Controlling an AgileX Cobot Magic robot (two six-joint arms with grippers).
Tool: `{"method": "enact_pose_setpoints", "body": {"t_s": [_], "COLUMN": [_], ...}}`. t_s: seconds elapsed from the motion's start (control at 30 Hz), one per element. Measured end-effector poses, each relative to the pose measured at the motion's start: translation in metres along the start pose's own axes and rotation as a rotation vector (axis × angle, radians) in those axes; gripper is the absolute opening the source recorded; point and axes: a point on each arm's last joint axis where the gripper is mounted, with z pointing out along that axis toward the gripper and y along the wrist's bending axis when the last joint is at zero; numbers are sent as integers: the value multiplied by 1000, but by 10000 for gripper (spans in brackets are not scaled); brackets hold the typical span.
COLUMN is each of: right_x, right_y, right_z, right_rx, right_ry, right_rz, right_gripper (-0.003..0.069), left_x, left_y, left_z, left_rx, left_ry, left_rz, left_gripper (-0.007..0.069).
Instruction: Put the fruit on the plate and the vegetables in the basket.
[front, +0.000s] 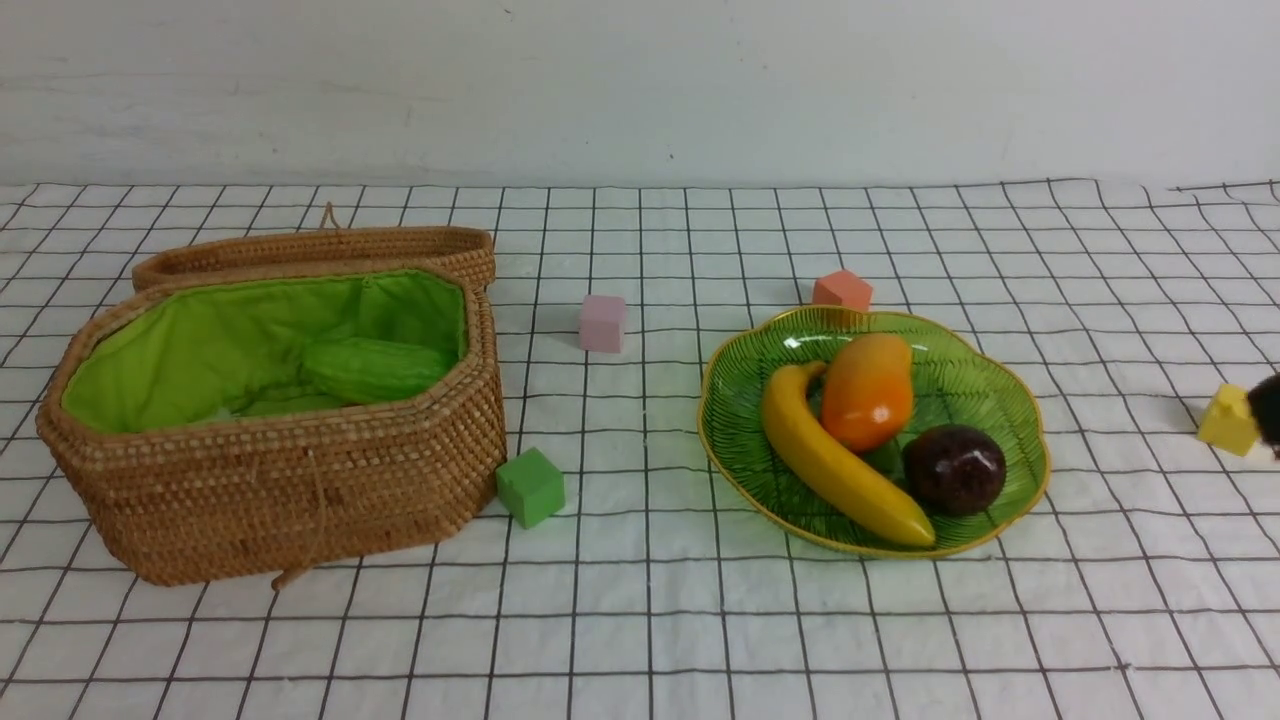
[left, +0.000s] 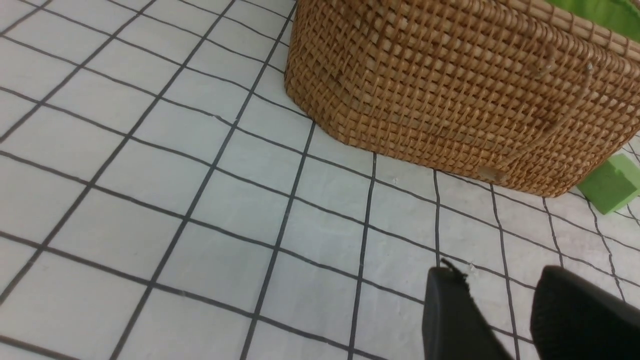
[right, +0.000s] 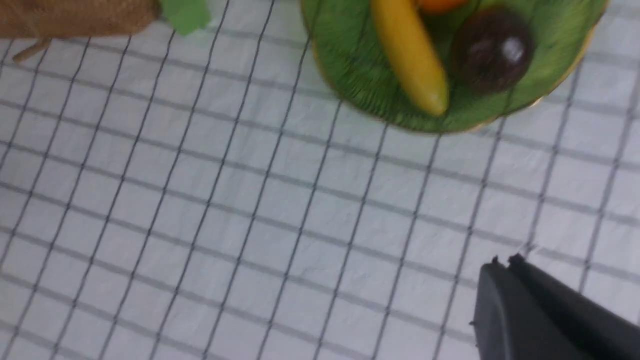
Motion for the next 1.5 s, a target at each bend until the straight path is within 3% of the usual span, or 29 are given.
{"method": "enact_pose_setpoints", "body": {"t_s": [0.13, 0.2, 0.27, 0.33, 0.6, 1.5], "right_x": [30, 79, 98, 144, 240, 251], "right_y": [-4, -15, -19, -26, -49, -50], "right_z": [-39, -47, -44, -27, 67, 81], "right_rx": [143, 292, 338, 424, 496, 483], "right_ry": [-338, -535, -587, -692, -598, -522], "right_rz": [-49, 0, 27, 102, 192, 155], "right_gripper": [-3, -2, -1, 0, 6, 22], "left_x": [0, 0, 0, 0, 0, 0], "left_y": [0, 0, 0, 0, 0, 0], "left_z": [0, 0, 0, 0, 0, 0], "left_rx": [0, 0, 0, 0, 0, 0], "left_ry": [0, 0, 0, 0, 0, 0], "left_rz": [0, 0, 0, 0, 0, 0], "left_gripper": [239, 239, 239, 239, 239, 239]}}
